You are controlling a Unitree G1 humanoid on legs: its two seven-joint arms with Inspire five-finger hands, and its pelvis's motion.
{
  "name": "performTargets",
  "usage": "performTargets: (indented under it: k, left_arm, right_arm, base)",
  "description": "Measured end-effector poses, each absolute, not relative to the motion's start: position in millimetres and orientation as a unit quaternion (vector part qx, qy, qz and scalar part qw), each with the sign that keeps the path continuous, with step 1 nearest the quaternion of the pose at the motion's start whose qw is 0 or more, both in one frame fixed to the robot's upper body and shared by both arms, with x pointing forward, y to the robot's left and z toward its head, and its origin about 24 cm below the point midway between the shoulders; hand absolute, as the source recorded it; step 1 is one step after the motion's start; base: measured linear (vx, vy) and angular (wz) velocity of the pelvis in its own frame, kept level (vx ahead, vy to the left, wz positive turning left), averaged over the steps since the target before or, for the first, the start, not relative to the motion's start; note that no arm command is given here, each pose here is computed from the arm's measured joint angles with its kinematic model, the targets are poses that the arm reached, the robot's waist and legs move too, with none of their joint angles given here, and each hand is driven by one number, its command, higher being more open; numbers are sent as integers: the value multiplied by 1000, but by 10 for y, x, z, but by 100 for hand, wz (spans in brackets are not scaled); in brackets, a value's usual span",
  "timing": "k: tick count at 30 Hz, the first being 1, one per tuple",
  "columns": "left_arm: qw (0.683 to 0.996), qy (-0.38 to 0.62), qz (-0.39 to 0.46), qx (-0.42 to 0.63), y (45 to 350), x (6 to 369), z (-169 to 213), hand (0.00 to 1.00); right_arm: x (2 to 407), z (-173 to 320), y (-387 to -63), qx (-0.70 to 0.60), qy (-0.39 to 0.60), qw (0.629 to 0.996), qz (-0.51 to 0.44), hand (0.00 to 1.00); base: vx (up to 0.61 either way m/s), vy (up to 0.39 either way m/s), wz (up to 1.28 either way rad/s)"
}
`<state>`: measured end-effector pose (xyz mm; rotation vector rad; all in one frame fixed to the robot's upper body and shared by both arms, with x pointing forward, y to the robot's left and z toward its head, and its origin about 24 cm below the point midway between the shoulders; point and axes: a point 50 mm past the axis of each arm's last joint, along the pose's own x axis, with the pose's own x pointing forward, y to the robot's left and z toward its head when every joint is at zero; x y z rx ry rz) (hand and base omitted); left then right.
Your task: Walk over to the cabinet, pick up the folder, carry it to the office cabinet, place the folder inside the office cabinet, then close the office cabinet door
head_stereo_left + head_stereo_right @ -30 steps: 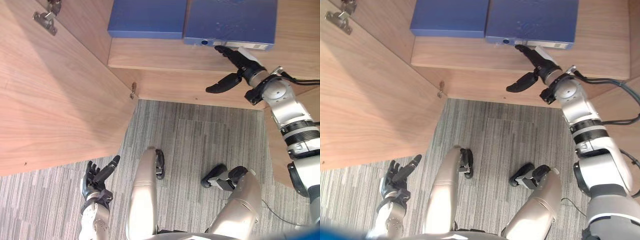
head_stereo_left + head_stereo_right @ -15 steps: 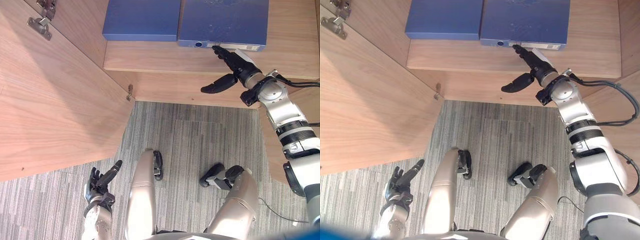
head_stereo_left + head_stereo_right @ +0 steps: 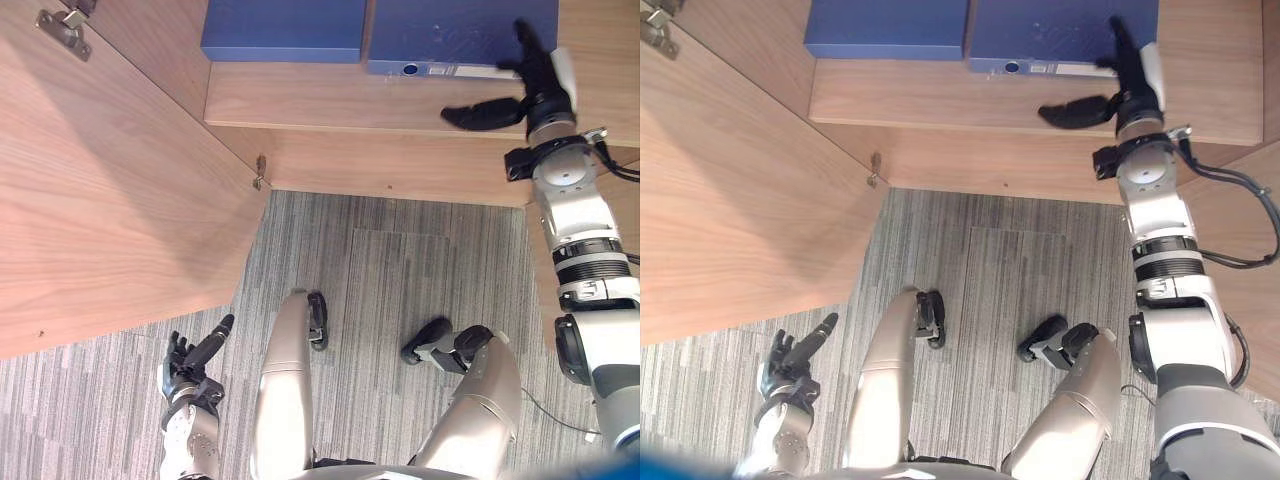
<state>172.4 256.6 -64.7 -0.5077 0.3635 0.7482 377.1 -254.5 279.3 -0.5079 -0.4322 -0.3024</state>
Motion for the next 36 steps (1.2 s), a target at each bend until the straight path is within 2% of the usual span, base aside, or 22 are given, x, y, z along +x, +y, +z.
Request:
performTargets:
  k: [5,7,15,17,21,24,27,29,33,36]
  left_arm:
    - [884,171,361,-243,2569,1723,-642,100]
    - [885,175,355,-246,2545,1723,-661,100]
    - [879,195,357,-250,2523,1673,-751,100]
    - [878,196,357,-250,2522,1674,-754,100]
    - [879,195,356,-250,2517,1691,-748,100]
    - [874,209,363,-247,2507,1650,-804,100]
    - [869,227,372,-234,2509,1591,-867,100]
    - [866,224,385,-226,2568,1547,-863,100]
    - [864,205,409,-211,2691,1495,-818,100]
    - [860,209,420,-202,2735,1409,-828,100]
  right_arm:
    - [3789,3048,-2453,-271,-226,929,-110,100]
    - [3873,2918,-2390,-297,-189,933,-76,100]
    - [3932,2848,-2294,-296,-185,935,-63,100]
    - [3952,2802,-2179,-281,-191,939,-58,100]
    - [3852,2442,-1868,-253,-197,947,-14,100]
    - [3537,1978,-1677,-168,-199,965,20,100]
    - [3270,1733,-1655,-78,-198,977,-1,100]
    - [3192,1807,-1674,-49,-231,971,-29,100]
    - [3034,2149,-1930,-37,-326,939,-102,100]
    - [3003,2222,-2044,-63,-339,926,-155,100]
  base:
    - [-8,-44,-9]
    - [-20,-42,-1]
    - [-25,-27,-3]
    - [-7,-31,-20]
    - [14,-35,-21]
    - [62,-28,-22]
    - [152,-14,-24]
    - [139,9,-28]
    - [106,7,-6]
    - [70,-11,-9]
